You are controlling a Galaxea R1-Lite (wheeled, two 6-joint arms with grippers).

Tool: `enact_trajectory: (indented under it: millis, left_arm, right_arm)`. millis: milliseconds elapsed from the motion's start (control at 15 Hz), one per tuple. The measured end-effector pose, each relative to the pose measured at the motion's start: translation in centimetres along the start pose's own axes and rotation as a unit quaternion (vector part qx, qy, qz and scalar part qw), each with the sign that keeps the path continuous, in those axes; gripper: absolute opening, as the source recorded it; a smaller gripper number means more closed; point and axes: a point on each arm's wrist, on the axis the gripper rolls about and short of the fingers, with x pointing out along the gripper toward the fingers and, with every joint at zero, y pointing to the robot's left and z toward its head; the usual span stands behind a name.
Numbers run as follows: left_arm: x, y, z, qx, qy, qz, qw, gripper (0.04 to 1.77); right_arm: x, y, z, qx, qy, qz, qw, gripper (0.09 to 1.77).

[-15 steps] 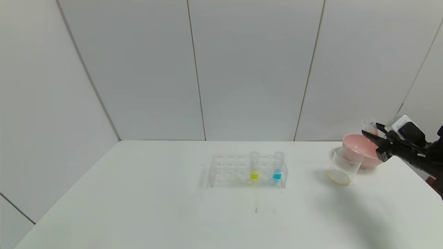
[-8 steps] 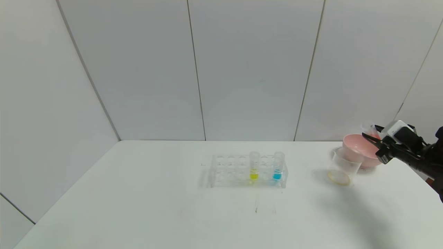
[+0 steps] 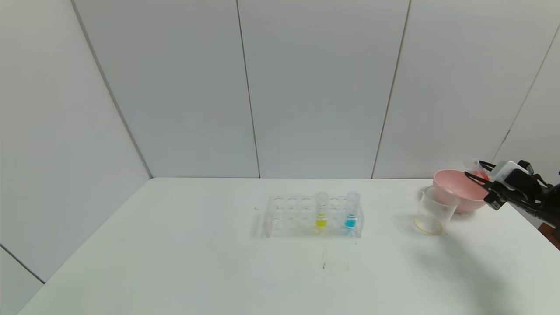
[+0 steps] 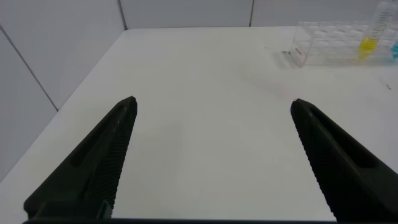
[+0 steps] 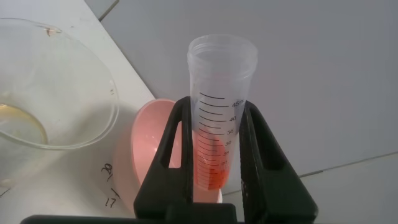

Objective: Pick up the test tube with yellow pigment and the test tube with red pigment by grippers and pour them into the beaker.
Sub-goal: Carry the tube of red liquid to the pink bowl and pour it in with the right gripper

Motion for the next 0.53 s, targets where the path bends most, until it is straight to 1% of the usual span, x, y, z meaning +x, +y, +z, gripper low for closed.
enact_trajectory:
  millis: [200,400,533]
  left_arm:
    - [0.0,0.0,0.0,0.0,0.0,0.0,1.0,1.76]
    - [0.0,0.0,0.0,0.0,0.0,0.0,1.0,1.76]
    - [0.0,0.0,0.0,0.0,0.0,0.0,1.0,1.76]
  right_arm:
    - [-0.13,0.12,-0.28,-0.03,0.0,0.005,1.0,0.49]
    - [0.09,0.26,-0.04,-0.066,-0.005,0.007,0.998,0.49]
    - [0.24,0.57,0.14,-0.073,-0.008,0.012,0.997,0.49]
